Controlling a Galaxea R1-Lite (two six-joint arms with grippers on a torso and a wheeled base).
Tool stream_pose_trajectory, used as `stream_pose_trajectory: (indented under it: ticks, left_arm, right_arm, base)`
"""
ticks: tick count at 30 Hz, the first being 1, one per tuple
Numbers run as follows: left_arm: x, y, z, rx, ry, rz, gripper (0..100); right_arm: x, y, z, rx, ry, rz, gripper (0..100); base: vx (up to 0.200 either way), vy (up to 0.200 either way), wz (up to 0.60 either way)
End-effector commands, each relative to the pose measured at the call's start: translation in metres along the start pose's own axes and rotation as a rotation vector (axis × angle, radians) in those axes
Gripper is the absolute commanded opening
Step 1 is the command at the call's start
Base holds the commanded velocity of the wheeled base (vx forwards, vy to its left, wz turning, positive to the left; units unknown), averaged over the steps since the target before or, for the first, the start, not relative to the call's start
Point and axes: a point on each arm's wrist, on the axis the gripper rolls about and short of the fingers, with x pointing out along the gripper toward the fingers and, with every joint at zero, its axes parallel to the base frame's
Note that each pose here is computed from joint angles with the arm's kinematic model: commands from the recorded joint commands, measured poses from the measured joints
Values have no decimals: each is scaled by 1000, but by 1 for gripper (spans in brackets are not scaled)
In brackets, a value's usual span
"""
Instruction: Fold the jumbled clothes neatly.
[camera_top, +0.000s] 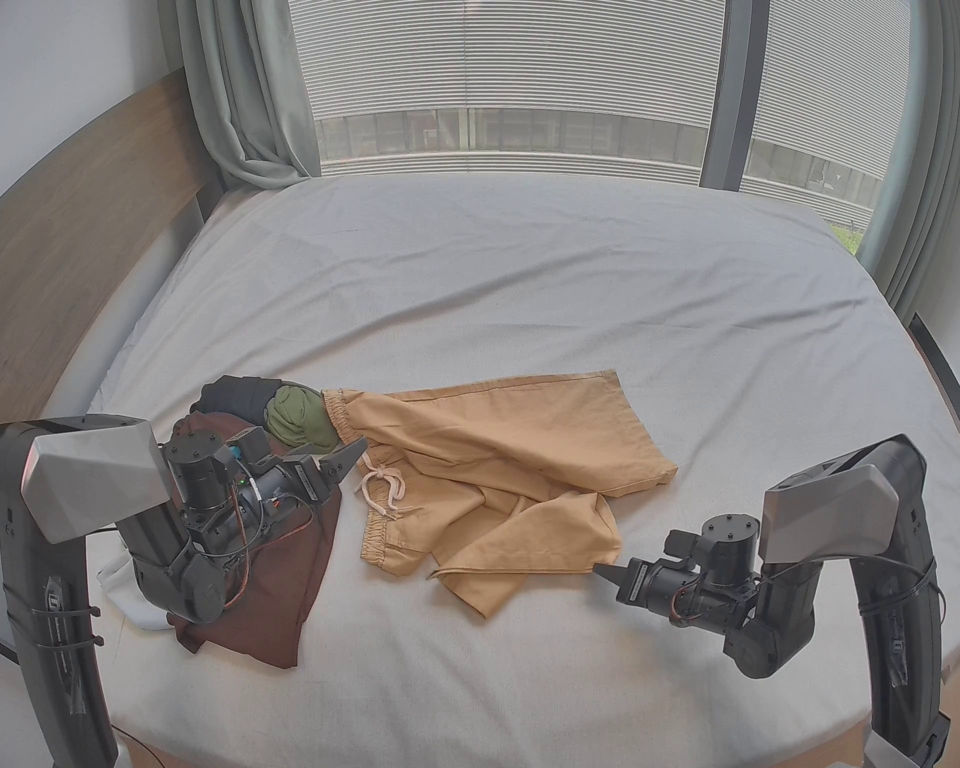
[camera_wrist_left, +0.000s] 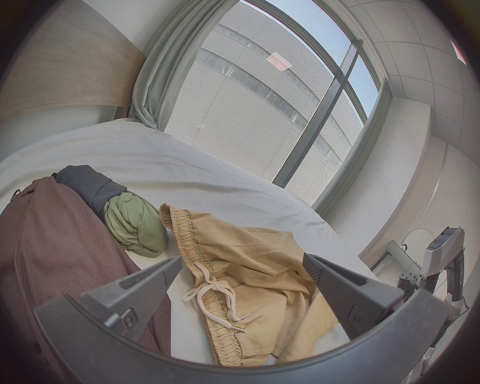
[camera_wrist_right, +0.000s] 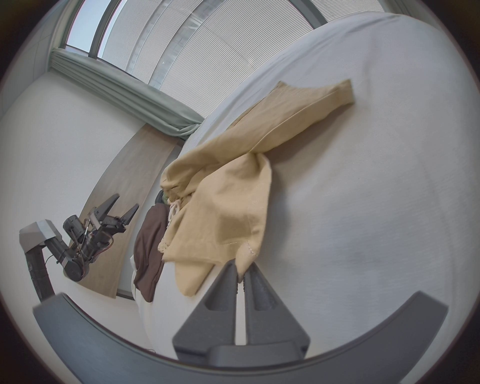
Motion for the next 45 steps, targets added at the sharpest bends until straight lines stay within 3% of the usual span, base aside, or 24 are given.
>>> stream_pose_trajectory:
  ticks: [1, 22, 40, 41, 45]
  left_arm:
    - [0, 0, 0, 0, 1, -2, 100]
    - [1, -1, -3, -2, 7, -2, 100]
    - [1, -2, -4, -2, 11, -7, 100]
    - [2, -3, -4, -2, 12, -9, 100]
    - [2, -4, -4, -1, 11, -11, 100]
  right_arm:
    - [-14, -7, 12, 7, -34, -35, 0]
    - [-29, -62, 47, 13, -158, -161, 0]
    - [-25, -68, 61, -64, -211, -158, 0]
    - [-25, -68, 61, -68, -211, -158, 100]
    - [-25, -68, 62, -85, -215, -161, 100]
  base:
    - [0, 0, 0]
    - [0, 0, 0]
    - [0, 0, 0]
    - [0, 0, 0]
    - [0, 0, 0]
